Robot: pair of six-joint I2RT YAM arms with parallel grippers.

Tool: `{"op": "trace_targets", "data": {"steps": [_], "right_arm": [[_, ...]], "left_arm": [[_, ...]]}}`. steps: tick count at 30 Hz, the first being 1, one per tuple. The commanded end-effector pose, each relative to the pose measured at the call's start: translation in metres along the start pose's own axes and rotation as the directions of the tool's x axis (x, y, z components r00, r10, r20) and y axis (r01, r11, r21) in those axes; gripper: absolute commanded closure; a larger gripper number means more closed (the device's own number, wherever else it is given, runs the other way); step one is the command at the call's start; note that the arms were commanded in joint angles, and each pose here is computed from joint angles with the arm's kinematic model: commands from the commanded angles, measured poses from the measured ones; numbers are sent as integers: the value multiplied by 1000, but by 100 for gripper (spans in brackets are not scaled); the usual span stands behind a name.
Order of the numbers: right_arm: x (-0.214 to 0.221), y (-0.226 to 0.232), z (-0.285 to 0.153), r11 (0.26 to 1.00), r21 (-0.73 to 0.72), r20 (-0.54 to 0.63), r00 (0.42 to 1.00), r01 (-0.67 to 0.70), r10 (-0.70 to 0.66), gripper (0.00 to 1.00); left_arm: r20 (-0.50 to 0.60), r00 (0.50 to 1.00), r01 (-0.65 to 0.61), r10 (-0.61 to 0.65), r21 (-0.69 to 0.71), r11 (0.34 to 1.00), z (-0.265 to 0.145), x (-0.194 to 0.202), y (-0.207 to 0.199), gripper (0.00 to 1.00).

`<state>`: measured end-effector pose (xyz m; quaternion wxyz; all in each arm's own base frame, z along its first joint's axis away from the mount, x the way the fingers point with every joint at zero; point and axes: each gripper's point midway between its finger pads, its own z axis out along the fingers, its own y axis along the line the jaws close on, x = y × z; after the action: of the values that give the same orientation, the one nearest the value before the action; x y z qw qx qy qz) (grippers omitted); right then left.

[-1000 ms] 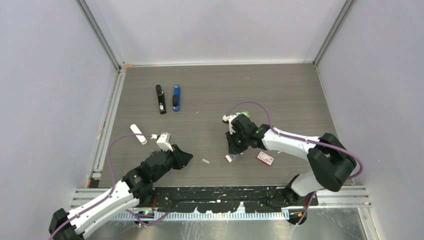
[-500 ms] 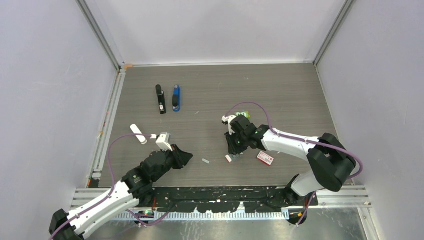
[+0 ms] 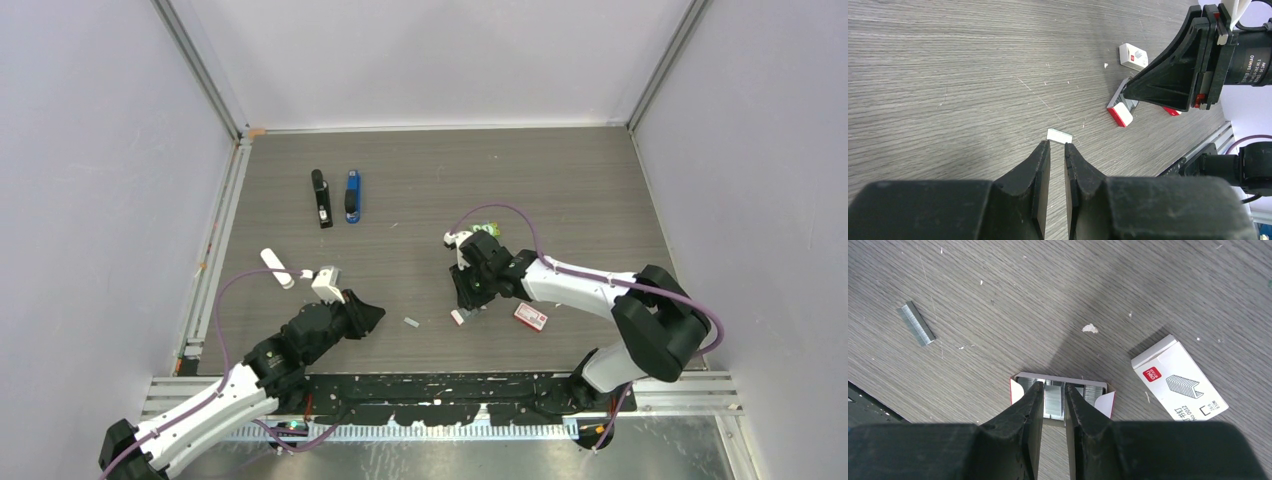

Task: Unload the staples from the stapler
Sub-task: Place the staple in the staple box.

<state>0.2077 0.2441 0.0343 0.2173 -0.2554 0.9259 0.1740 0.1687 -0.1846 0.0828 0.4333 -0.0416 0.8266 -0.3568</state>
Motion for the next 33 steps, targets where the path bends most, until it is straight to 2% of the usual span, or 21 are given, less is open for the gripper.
{"op": "trace_targets", "data": {"steps": [1, 17, 27, 33], "right_arm": [[-10, 2, 1, 1000, 6, 36, 999, -2, 1, 73], [-12, 8, -3, 1000, -17, 40, 999, 22, -21, 77], [-38, 7, -24, 996, -2, 133, 987, 91, -90, 70], [-41, 8, -17, 989, -1, 104, 983, 150, -149, 79]], "left_arm": [[27, 1000, 8, -8, 0, 1000, 0, -5, -1, 81], [30, 1000, 7, -7, 1, 1000, -1, -5, 0, 81], [40, 999, 5, -5, 11, 1000, -1, -8, -3, 81], [42, 999, 4, -5, 13, 1000, -1, -9, -3, 81]]}}
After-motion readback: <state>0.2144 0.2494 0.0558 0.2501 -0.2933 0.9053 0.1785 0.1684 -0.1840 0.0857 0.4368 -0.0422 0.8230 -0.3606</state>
